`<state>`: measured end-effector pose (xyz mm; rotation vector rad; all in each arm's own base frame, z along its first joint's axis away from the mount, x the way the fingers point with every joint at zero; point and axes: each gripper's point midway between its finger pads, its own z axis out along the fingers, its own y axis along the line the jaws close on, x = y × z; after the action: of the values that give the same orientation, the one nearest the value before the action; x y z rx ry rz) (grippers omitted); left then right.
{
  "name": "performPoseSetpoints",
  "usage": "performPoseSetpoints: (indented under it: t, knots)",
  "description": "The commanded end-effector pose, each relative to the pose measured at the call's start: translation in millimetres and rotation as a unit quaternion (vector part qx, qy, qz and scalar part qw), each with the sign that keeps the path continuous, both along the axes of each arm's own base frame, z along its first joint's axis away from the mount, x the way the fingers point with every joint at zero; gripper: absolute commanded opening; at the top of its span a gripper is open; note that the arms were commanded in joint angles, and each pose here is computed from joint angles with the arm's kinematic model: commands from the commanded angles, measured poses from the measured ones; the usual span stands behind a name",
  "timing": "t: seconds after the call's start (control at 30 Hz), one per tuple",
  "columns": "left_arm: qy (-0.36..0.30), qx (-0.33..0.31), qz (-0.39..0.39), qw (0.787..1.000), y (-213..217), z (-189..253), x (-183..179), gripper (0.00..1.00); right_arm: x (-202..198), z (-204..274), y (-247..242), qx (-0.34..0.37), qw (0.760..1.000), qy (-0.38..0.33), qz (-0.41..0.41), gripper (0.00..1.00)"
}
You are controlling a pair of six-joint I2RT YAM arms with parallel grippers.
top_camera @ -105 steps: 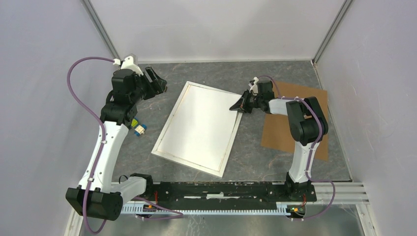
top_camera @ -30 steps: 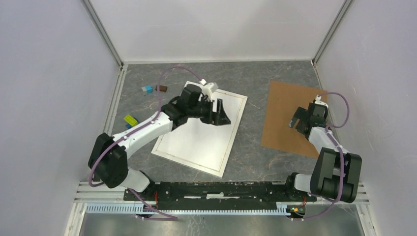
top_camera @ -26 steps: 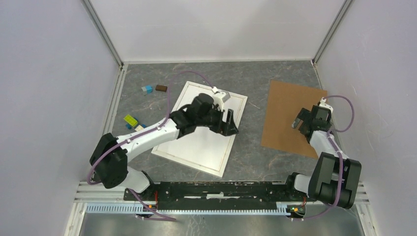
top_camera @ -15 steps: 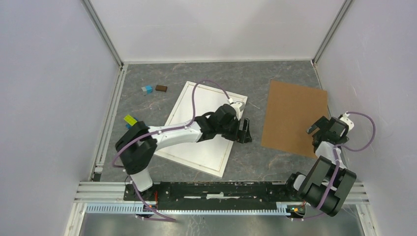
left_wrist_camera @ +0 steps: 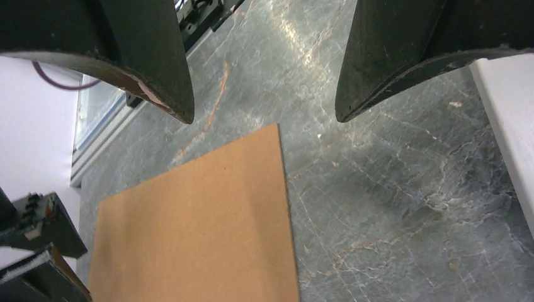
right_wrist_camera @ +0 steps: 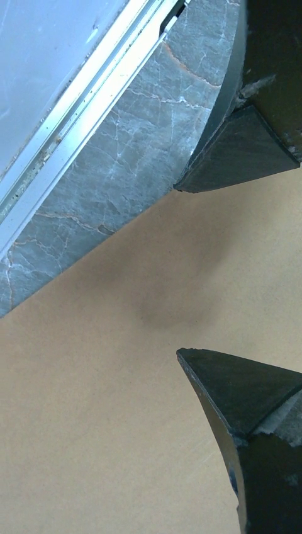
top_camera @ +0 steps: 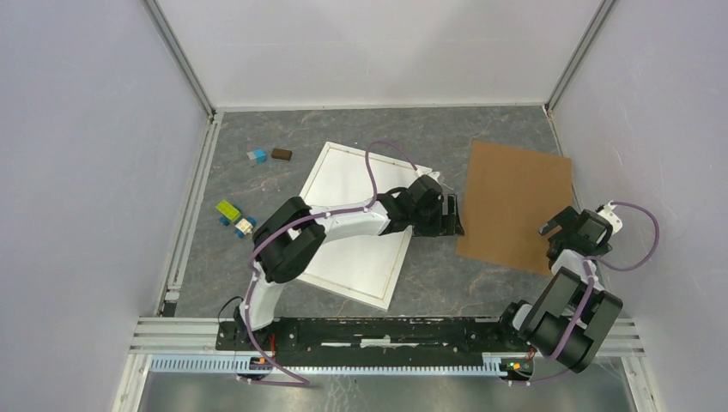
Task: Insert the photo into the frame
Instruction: Turn over the photo from the photo frame, then move the photo frame item to the center of the board.
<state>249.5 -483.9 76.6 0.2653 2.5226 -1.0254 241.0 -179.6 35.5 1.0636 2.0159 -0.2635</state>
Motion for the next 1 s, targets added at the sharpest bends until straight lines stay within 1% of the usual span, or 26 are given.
performPoseSetpoints:
  t: [0.0, 0.1, 0.33, 0.5, 0.57, 0.63, 0.8, 0.97]
  knots:
    - [0.033, 0.01, 0.055, 0.998, -10, -8, 7, 0.89, 4, -1, -10, -0.001, 1.0, -0.011, -0.014, 0.98]
    - [0.048, 0.008, 0.06, 0.997, -17, -16, 3, 0.88, 1, -10, -10, 0.01, 1.0, 0.002, -0.019, 0.98]
    - [0.062, 0.016, 0.072, 0.995, -18, -30, 1, 0.88, -4, -12, -12, 0.008, 1.0, 0.0, -0.029, 0.98]
    - [0.068, 0.017, 0.069, 0.995, -19, -36, -1, 0.89, -4, -22, -5, 0.032, 0.999, -0.002, -0.024, 0.98]
    - [0.074, 0.006, 0.061, 0.995, -24, -36, -3, 0.89, 0, -25, 2, 0.046, 0.999, -0.011, -0.011, 0.97]
    - [0.083, -0.012, 0.05, 0.995, -32, -34, -5, 0.89, 3, -28, 14, 0.068, 0.997, -0.021, 0.01, 0.96]
    - [0.109, -0.064, 0.022, 0.992, -54, -24, -9, 0.88, 11, -29, 36, 0.097, 0.993, -0.059, 0.046, 0.93]
    - [0.106, -0.101, 0.014, 0.989, -65, -4, -3, 0.88, 20, -32, 55, 0.116, 0.988, -0.066, 0.081, 0.91]
